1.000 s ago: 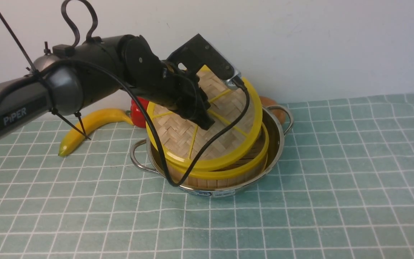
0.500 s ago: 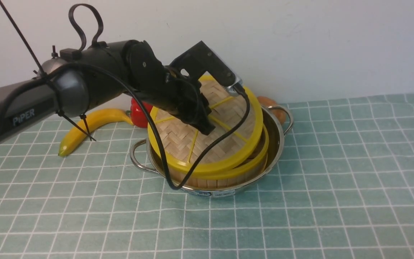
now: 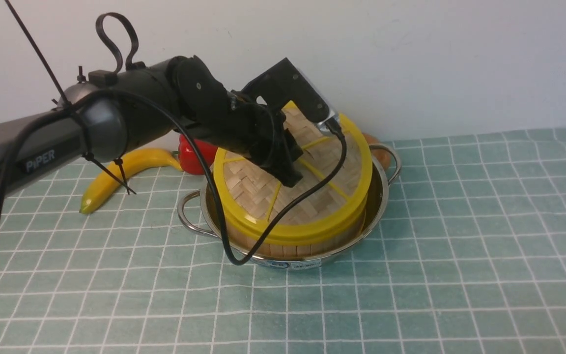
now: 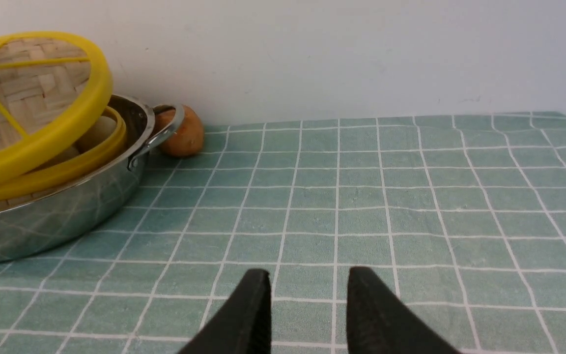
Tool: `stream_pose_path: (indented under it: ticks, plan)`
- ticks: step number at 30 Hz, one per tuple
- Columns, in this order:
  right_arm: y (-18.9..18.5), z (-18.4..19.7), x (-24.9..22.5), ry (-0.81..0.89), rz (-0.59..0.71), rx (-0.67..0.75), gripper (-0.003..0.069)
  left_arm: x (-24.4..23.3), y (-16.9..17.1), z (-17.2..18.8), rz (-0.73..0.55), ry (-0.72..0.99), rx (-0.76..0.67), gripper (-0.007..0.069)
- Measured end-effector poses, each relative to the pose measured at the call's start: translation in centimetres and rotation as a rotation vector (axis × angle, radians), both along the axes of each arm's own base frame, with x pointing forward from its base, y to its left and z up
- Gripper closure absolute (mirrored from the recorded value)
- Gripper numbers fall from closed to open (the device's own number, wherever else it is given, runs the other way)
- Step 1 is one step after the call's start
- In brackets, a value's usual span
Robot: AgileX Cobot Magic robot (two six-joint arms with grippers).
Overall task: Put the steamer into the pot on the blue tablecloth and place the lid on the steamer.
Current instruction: 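Place the yellow bamboo steamer lid onto the steamer in the pot with the left gripper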
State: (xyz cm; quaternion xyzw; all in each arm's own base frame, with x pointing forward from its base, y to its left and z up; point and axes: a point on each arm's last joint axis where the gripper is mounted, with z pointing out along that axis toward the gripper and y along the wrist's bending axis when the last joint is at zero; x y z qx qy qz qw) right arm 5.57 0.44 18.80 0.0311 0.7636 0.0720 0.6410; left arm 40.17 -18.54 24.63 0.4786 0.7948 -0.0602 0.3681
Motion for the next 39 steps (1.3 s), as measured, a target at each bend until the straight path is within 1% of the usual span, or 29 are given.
stream_pose_path:
  ticks: [7,19,27,32,36,39]
  plan:
    - [0.0,0.0,0.0,0.000,0.000,-0.001,0.0419,0.0,0.0,0.0,0.001,-0.003,-0.001,0.0505]
    - [0.0,0.0,0.0,0.000,0.000,0.000,0.0419,0.3,0.1,0.1,0.059,-0.008,-0.026,0.0505]
    - [0.0,0.0,0.0,0.000,0.000,0.000,0.0419,0.2,0.1,0.1,0.060,0.010,-0.025,0.0505]
    - [0.0,0.0,0.0,0.000,0.000,0.000,0.0419,0.3,0.1,-0.7,0.063,0.031,-0.014,0.0505]
    - [0.0,0.0,0.0,0.000,0.000,0.000,0.0419,0.7,0.0,-2.1,0.069,0.060,-0.001,0.0505]
    - [0.0,0.0,0.0,0.000,0.000,0.000,0.0419,0.7,0.0,-2.2,0.073,0.057,-0.002,0.0505]
